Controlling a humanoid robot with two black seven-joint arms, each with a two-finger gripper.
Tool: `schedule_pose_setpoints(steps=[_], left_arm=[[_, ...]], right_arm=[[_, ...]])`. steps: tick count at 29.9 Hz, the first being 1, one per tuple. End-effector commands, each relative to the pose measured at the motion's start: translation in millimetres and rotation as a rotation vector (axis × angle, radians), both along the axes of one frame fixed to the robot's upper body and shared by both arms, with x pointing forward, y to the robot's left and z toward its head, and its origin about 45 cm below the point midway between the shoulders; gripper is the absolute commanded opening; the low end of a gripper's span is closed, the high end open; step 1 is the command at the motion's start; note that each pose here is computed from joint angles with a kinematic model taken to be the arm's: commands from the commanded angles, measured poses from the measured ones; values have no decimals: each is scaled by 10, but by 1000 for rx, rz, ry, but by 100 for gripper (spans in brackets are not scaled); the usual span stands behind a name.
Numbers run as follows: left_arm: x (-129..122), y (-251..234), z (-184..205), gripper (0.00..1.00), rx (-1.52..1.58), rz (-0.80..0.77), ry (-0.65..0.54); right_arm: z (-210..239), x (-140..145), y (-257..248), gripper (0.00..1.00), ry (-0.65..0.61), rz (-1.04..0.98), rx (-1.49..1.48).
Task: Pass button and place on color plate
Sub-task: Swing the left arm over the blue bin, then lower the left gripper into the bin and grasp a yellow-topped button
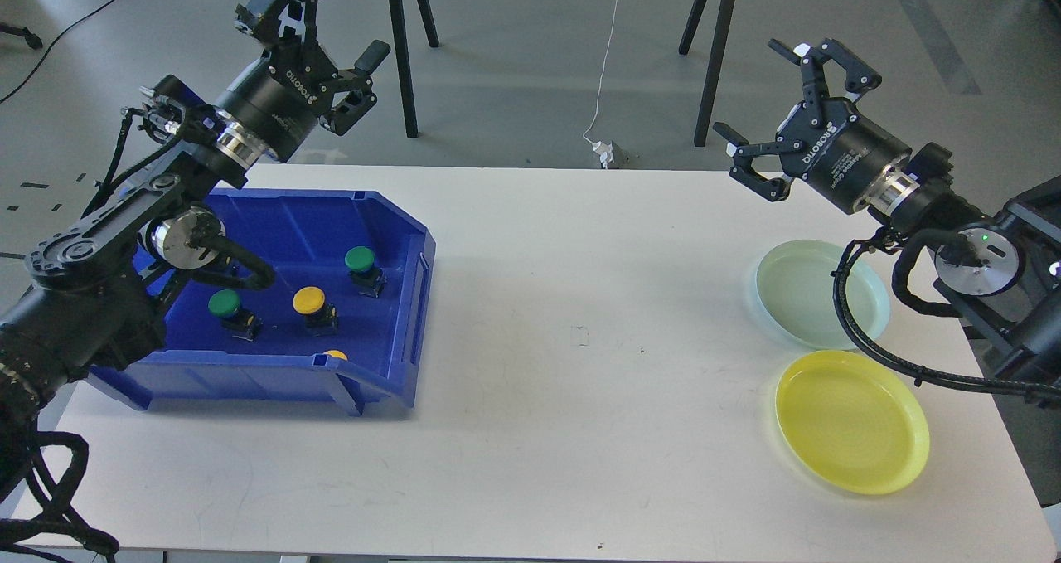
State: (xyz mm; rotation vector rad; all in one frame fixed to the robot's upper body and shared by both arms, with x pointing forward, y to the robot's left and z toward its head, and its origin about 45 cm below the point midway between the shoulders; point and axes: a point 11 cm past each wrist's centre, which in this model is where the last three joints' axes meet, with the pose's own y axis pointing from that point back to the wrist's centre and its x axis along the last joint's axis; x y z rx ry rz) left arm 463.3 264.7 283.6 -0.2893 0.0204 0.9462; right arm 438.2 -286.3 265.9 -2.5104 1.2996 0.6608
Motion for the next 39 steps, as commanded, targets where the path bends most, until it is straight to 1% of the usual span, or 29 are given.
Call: schedule_pose_setpoints(steps=[1,3,5,7,10,13,15,19,22,24,26,28,30,33,35,37,39], left_arm=[[14,75,62,100,-6,17,-13],[39,49,134,100,-12,13,-28],[97,43,302,100,-28,17,-59],[169,194,492,100,-107,69,-85],[219,354,576,100,-260,137,-84],[225,256,527,100,-357,136,-67],[219,177,495,100,-361,122,-60],[171,64,650,99,-291,60,-104],[50,221,904,97,-90,20,-189],[-54,55,1070,97,136,-81,-255],[-135,-232,1131,97,391,-207,-312],[-218,-463,963,96,664,-339,-330],[-327,-510,773,96,905,-450,-335],[-562,-333,585,96,1172,-571,-343],[-717,-230,514,96,1331,-640,-391],[-812,-67,382,96,1520,-700,-439],[-867,161,135,96,1691,-765,-435]], right_arm=[[16,30,-35,99,-7,-8,-20],[-3,18,-49,99,-4,-13,-14],[-8,20,-63,99,-3,-18,-12],[-4,21,-64,99,-4,-18,-11],[-2,29,-7,99,-6,-10,-3],[5,48,5,99,-9,-15,8],[-18,71,30,99,-7,-20,15],[-75,80,-106,99,4,-56,1],[-62,75,-272,99,4,-89,-14],[-151,28,-309,99,24,-94,-19],[-237,-17,-336,99,43,-97,-26],[-248,-22,-370,99,47,-102,-35],[-228,-25,-444,99,46,-112,-47],[-215,-21,-451,99,43,-114,-47],[-215,-18,-439,99,42,-113,-44],[-227,-20,-411,99,44,-107,-42],[-234,-19,-401,99,45,-107,-40]])
